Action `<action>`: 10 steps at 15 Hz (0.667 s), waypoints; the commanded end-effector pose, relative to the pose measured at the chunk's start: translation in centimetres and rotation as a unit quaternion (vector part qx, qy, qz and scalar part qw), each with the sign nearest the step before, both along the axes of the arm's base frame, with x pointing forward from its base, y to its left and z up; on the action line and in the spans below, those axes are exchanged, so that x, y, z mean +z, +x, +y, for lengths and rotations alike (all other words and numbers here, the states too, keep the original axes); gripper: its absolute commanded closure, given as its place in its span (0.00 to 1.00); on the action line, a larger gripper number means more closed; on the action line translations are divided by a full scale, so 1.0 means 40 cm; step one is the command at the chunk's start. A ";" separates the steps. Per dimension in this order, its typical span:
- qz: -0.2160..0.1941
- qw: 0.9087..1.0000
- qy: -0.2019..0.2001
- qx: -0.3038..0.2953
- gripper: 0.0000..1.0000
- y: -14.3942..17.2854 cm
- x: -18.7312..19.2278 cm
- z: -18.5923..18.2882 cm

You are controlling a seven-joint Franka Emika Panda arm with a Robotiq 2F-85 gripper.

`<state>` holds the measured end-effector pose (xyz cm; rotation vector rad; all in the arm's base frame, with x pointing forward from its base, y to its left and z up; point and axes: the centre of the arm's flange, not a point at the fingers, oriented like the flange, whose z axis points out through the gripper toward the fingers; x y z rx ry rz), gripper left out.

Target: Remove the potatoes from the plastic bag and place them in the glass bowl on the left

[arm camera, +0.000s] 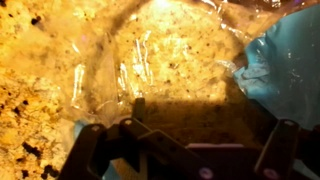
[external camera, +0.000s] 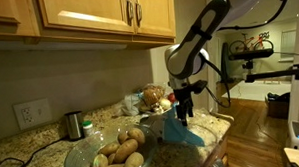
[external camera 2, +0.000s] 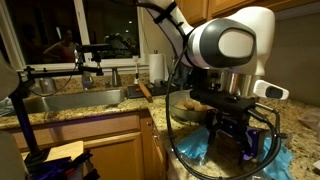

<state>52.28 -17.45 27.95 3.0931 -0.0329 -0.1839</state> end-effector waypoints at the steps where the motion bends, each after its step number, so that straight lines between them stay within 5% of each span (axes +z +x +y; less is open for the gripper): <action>1: -0.001 1.000 0.004 0.010 0.00 0.043 -0.035 0.009; 10: -0.020 0.999 -0.004 0.027 0.00 0.175 -0.079 -0.054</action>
